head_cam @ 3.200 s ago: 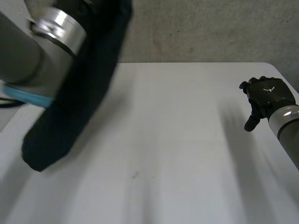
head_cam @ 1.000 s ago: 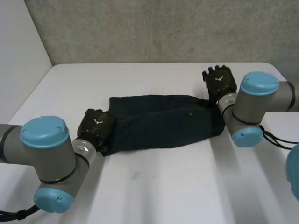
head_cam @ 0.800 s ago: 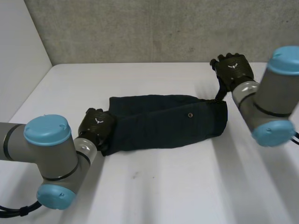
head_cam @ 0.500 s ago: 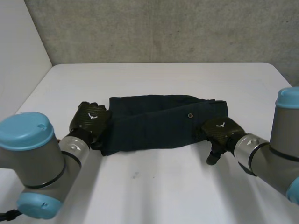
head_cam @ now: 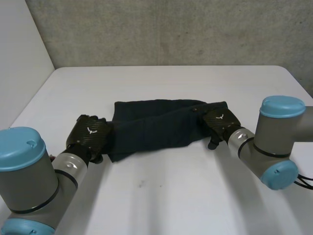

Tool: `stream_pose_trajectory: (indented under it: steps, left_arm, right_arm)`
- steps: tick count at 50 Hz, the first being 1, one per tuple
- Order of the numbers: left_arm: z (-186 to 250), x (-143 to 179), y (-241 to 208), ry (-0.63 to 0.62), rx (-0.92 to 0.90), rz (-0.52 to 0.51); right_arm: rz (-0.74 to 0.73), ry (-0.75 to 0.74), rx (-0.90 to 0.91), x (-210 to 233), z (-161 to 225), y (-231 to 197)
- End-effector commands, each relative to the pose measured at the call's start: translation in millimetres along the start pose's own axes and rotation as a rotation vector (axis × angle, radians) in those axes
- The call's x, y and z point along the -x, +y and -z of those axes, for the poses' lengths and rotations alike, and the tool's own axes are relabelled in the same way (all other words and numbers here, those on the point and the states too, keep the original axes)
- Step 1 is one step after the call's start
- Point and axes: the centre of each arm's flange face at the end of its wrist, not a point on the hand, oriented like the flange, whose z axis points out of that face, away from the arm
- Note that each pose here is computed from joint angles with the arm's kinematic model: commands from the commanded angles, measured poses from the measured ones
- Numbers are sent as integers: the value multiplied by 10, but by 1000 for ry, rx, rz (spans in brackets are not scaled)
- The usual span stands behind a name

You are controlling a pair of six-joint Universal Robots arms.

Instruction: Fold the shorts.

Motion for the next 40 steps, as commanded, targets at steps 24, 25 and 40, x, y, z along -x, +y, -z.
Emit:
stream_pose_trajectory:
  steps: [24,25,40]
  left_arm:
    - [-176,-104,-56,66,-49,89]
    - [-199,-130,-35,77,-44,101]
    - [-270,-295,110,125,7,105]
  right_arm:
    - [55,50,-44,-145,284,-455]
    - [46,48,-40,-143,309,-466]
    - [-43,26,19,-101,408,-408]
